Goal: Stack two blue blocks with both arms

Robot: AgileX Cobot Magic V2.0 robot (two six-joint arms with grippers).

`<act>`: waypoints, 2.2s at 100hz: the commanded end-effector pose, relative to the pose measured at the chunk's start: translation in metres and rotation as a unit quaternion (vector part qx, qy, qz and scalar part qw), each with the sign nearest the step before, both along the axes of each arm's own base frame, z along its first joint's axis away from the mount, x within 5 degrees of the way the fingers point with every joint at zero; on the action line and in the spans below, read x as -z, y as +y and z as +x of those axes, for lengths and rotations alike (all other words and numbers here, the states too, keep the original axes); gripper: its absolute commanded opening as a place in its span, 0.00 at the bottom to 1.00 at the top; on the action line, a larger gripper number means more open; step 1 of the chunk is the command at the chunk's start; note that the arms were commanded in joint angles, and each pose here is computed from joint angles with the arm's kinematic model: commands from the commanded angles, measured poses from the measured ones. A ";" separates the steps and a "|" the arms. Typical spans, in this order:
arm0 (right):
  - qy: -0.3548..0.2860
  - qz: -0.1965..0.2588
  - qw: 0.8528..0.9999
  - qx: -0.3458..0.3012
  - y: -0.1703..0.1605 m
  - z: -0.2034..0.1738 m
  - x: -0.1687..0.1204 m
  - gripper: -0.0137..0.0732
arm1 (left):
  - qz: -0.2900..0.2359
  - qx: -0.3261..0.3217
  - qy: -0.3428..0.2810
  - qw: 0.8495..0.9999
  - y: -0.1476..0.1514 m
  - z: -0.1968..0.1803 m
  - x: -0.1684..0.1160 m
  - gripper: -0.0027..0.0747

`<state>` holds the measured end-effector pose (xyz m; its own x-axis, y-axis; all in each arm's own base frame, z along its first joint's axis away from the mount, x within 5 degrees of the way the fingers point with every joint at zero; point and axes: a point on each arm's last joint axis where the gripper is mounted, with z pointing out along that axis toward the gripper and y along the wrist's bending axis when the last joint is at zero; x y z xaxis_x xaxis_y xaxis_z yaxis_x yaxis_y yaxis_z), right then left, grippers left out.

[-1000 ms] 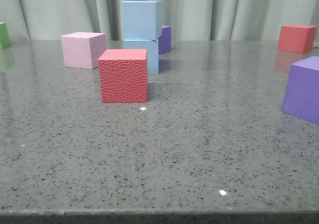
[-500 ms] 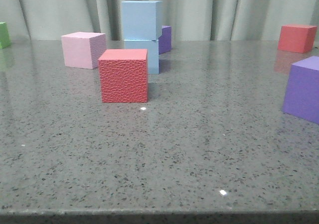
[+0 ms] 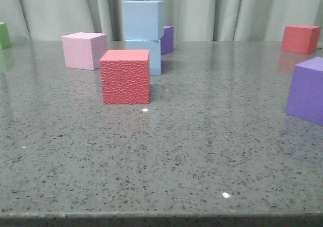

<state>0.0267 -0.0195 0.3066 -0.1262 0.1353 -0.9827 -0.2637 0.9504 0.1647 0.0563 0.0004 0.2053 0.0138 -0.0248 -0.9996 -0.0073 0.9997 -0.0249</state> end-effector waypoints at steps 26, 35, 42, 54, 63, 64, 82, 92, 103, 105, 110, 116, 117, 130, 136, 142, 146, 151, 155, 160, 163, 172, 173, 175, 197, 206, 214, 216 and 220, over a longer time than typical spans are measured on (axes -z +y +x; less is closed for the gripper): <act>-0.036 -0.011 0.999 0.000 0.007 0.005 0.001 0.03 | -0.008 -0.001 -0.056 0.998 0.000 -0.003 -0.008 0.01; -0.068 -0.012 0.998 -0.009 0.014 0.005 0.001 0.03 | -0.008 -0.001 -0.056 0.998 0.000 -0.003 -0.008 0.01; -0.094 -0.013 0.995 -0.014 0.020 0.005 0.002 0.03 | -0.008 -0.001 -0.056 0.998 0.000 -0.003 -0.008 0.01; -0.131 -0.004 0.991 -0.006 0.027 0.008 0.006 0.03 | -0.008 -0.001 -0.056 0.998 0.000 -0.003 -0.008 0.01; -0.155 -0.003 0.988 0.016 0.028 0.011 0.012 0.03 | -0.008 -0.001 -0.056 0.998 0.000 -0.003 -0.008 0.01; -0.155 -0.006 0.988 0.018 0.029 0.012 0.014 0.03 | -0.008 -0.001 -0.056 0.998 0.000 -0.003 -0.008 0.01; -0.153 0.008 0.986 0.070 0.027 0.021 0.037 0.03 | -0.008 -0.001 -0.056 0.998 0.000 -0.003 -0.008 0.01; -0.140 0.008 0.986 0.093 0.025 0.025 0.049 0.03 | -0.008 -0.001 -0.056 0.998 0.000 -0.003 -0.008 0.01; -0.135 -0.001 0.985 0.106 0.024 0.028 0.063 0.03 | -0.008 -0.001 -0.056 0.998 0.000 -0.003 -0.008 0.01; -0.134 -0.004 0.985 0.106 0.024 0.029 0.065 0.03 | -0.008 -0.001 -0.056 0.998 0.000 -0.003 -0.008 0.01; -0.131 -0.004 0.986 0.107 0.024 0.030 0.071 0.03 | -0.008 -0.001 -0.056 0.998 0.000 -0.003 -0.008 0.01; -0.126 -0.004 0.986 0.109 0.023 0.031 0.077 0.03 | -0.008 -0.001 -0.056 0.998 0.000 -0.003 -0.008 0.01; -0.127 -0.004 0.986 0.109 0.023 0.031 0.078 0.03 | -0.008 -0.001 -0.056 0.998 0.000 -0.003 -0.008 0.01; -0.121 0.003 0.987 0.109 0.023 0.032 0.088 0.03 | -0.008 -0.001 -0.056 0.998 0.000 -0.003 -0.008 0.01; -0.115 0.001 0.987 0.110 0.023 0.031 0.090 0.03 | -0.008 -0.001 -0.056 0.998 0.000 -0.003 -0.008 0.01; -0.119 0.001 0.987 0.110 0.023 0.029 0.090 0.03 | -0.008 -0.001 -0.056 0.998 0.000 -0.003 -0.008 0.01; -0.120 0.001 0.987 0.110 0.023 0.028 0.090 0.03 | -0.008 -0.001 -0.056 0.998 0.000 -0.003 -0.008 0.01; -0.120 0.001 0.987 0.110 0.023 0.026 0.091 0.03 | -0.008 -0.001 -0.056 0.998 0.000 -0.003 -0.008 0.01; -0.118 0.001 0.987 0.110 0.023 0.027 0.091 0.03 | -0.008 -0.001 -0.056 0.998 0.000 -0.003 -0.008 0.01; -0.115 0.000 0.987 0.110 0.023 0.027 0.091 0.03 | -0.008 -0.001 -0.056 0.998 0.000 -0.003 -0.008 0.01; -0.113 0.000 0.987 0.110 0.023 0.027 0.092 0.03 | -0.008 -0.001 -0.056 0.998 0.000 -0.003 -0.008 0.01; -0.113 0.000 0.987 0.110 0.023 0.027 0.092 0.03 | -0.008 -0.001 -0.056 0.998 0.000 -0.003 -0.008 0.01; -0.113 0.000 0.987 0.110 0.023 0.027 0.092 0.03 | -0.008 -0.001 -0.056 0.998 0.000 -0.003 -0.008 0.01; -0.113 0.000 0.987 0.110 0.023 0.027 0.092 0.03 | -0.008 -0.001 -0.056 0.998 0.000 -0.003 -0.008 0.01; -0.112 0.000 0.988 0.110 0.023 0.027 0.092 0.03 | -0.008 -0.001 -0.056 0.998 0.000 -0.003 -0.008 0.01; -0.112 0.000 0.988 0.110 0.023 0.027 0.092 0.03 | -0.008 -0.001 -0.056 0.998 0.000 -0.003 -0.008 0.01; -0.112 0.000 0.988 0.110 0.023 0.027 0.092 0.03 | -0.008 -0.001 -0.056 0.998 0.000 -0.003 -0.008 0.01; -0.112 0.000 0.988 0.110 0.023 0.027 0.092 0.03 | -0.008 -0.001 -0.056 0.998 0.000 -0.003 -0.008 0.01; -0.112 0.000 0.988 0.110 0.023 0.027 0.092 0.03 | -0.008 -0.001 -0.056 0.998 0.000 -0.003 -0.008 0.01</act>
